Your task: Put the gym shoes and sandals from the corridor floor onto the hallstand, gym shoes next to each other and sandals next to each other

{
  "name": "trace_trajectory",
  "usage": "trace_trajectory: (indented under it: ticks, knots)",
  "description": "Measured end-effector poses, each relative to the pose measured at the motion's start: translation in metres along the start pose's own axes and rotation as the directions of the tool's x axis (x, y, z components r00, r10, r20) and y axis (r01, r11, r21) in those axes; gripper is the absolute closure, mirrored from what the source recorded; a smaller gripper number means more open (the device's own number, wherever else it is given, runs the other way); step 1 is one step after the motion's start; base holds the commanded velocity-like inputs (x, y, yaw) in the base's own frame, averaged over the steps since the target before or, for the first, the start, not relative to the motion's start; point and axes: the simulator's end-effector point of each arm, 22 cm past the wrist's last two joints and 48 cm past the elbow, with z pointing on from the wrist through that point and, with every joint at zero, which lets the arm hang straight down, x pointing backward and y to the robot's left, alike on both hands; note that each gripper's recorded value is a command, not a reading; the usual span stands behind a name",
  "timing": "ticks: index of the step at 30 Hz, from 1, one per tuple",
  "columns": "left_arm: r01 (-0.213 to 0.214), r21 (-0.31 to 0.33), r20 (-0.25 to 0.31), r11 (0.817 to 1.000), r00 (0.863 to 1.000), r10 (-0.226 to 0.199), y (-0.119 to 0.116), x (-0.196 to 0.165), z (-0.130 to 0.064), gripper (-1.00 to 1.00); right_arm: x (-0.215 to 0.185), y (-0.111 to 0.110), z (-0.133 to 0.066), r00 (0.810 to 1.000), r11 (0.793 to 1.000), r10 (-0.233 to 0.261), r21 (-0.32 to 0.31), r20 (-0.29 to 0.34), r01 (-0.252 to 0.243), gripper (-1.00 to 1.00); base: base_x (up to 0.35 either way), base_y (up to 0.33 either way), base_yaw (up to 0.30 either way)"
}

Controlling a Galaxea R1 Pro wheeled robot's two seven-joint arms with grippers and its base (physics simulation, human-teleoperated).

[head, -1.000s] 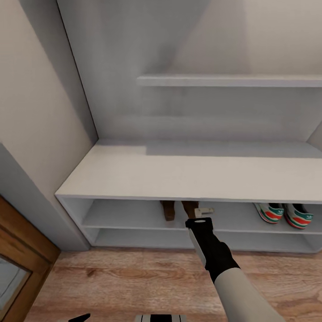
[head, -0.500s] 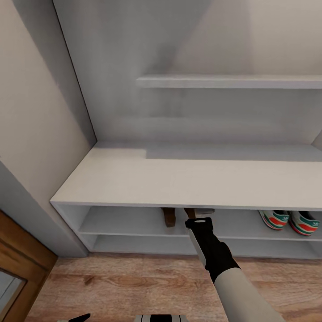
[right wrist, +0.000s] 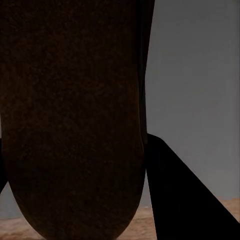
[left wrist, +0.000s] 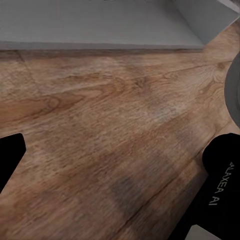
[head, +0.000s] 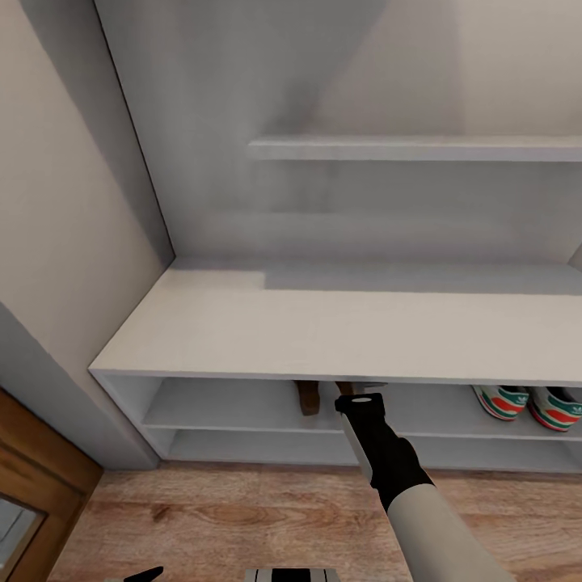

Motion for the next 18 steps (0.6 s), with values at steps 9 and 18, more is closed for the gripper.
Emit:
trace_trajectory:
  ticks: [9, 18]
  knots:
    - [0.0, 0.0, 0.003, 1.0, 1.0, 0.0, 0.0, -0.0008, -0.0001, -1.0, -0.0006, -0.0002, -0.0003, 1.0, 1.0, 0.001, 0.0, 0.001, -0.001, 1.0, 0.043, 0.031, 0.0]
    - [0.001, 0.002, 0.005, 1.0, 1.0, -0.001, -0.0004, -0.0012, 0.0, -1.0, -0.0005, -0.0001, -0.0002, 1.0, 1.0, 0.001, 0.0, 0.001, -0.001, 1.0, 0.021, 0.017, 0.0]
